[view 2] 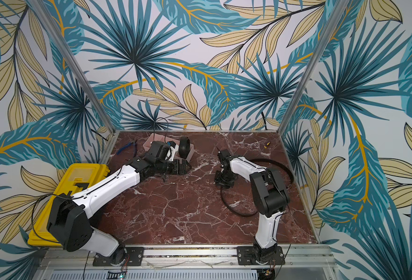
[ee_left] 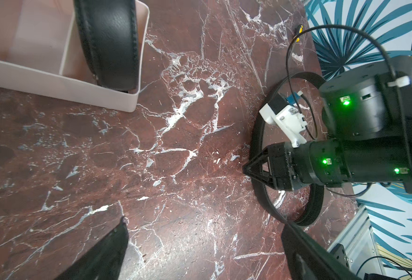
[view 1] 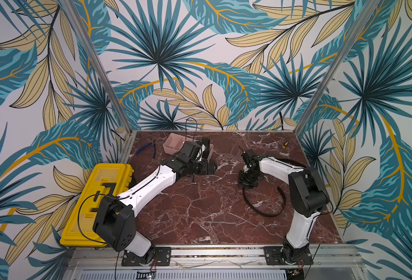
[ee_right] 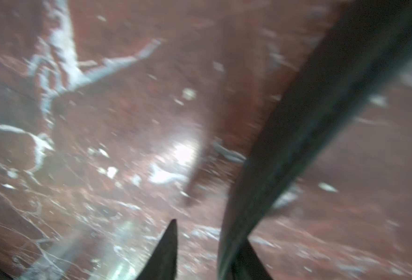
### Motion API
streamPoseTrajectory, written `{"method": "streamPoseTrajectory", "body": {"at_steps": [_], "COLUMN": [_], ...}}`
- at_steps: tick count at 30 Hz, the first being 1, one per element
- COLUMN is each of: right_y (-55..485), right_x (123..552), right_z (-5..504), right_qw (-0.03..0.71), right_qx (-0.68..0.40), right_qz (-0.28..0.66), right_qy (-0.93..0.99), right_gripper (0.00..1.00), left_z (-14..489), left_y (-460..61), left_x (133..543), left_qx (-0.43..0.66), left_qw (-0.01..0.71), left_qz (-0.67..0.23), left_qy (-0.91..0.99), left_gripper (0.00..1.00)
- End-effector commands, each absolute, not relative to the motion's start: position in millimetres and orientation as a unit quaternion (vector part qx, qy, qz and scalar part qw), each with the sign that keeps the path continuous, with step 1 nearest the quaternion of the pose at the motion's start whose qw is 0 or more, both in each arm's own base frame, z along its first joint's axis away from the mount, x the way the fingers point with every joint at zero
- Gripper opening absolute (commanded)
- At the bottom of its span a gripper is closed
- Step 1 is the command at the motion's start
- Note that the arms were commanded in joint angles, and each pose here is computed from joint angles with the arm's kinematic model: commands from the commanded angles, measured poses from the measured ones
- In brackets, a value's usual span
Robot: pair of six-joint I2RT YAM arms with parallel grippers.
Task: Place the belts into the storage roll
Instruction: Move the belt at the center of the board.
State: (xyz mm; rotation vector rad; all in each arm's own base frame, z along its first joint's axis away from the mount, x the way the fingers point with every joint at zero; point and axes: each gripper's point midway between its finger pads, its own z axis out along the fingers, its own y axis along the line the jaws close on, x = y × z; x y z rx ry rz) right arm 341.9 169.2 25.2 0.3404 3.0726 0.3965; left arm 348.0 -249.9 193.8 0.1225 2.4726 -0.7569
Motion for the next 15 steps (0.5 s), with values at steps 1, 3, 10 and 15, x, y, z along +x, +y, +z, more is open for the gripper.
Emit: {"method": "streamPoseTrajectory", "body": {"at_steps": [1,3,10,15], "right_y": [208,231,311,296], "right_x": [351,354,353,357], "right_z": [30,30,37,63], "right_qw": [0.02,0.019,0.017,0.045], "right_qx": [0.082,0.071,0.044,0.018], "right_qz": [0.158,0.167,0.204,0.179], "right_qy": [0.984,0.983,0.978,0.983], "right_gripper": [0.26,0.24,0.23,0.58], "left_z": [214,216,217,222], "left_y": [-236,-229,-211,-220], "left_x": [350,350,347,349], "left_qx": [0.043,0.037,0.03,0.073], "left_qw": [0.305,0.31,0.325,0.328], "left_qz": [-0.279,-0.275,-0.259,-0.266], "left_qy": [0.909,0.909,0.909,0.904], "left_gripper": [1.0,1.0,1.0,1.0]}}
